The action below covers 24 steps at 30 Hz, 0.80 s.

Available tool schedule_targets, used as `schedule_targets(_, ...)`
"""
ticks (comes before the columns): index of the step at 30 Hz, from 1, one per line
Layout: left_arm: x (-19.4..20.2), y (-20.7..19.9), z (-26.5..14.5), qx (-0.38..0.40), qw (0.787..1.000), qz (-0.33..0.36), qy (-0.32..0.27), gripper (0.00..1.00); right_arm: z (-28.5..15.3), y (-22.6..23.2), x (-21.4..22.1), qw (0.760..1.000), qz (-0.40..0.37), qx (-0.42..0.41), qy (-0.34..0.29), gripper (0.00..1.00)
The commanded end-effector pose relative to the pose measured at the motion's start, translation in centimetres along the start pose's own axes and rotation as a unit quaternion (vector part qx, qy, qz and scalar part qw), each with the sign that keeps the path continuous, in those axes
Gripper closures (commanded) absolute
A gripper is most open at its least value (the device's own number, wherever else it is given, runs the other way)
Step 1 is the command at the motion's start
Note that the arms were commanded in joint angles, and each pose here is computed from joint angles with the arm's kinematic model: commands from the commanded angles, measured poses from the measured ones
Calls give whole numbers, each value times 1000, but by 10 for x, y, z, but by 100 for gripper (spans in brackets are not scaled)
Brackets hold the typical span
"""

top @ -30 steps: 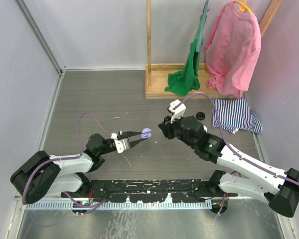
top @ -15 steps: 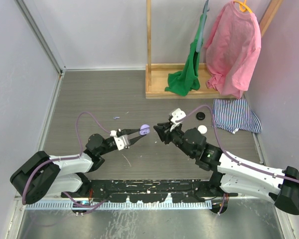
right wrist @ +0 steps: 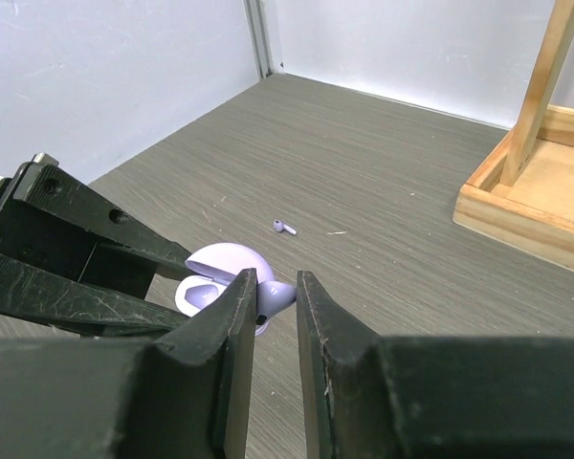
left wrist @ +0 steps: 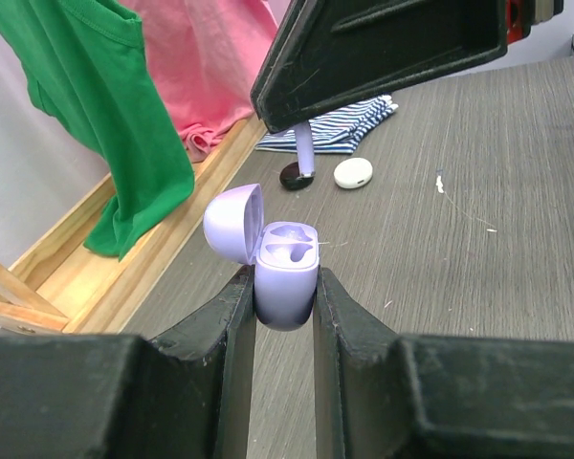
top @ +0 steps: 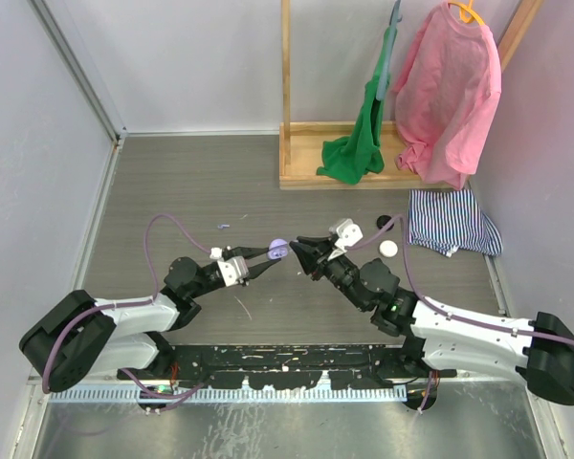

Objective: Insert the wireless bluetooth earbuds into the charging case
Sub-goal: Place the earbud in the charging case.

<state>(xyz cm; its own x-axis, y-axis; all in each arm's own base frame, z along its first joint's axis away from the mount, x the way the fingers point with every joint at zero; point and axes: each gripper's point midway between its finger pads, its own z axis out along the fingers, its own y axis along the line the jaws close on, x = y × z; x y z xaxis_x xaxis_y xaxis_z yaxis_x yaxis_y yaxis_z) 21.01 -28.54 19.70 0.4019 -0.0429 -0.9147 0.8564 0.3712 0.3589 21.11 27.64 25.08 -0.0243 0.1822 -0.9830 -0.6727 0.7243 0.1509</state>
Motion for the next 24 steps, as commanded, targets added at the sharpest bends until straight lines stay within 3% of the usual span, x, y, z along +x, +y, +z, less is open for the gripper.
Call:
schedule_targets(1,-33,14,9,-17,998,18,-54,100,4,4,-29,997,22,1,-68,78)
schedule_targets(24,-37,14,11,-16,998,7,-63,100,11,11,-15,996,45,-5,-80,78)
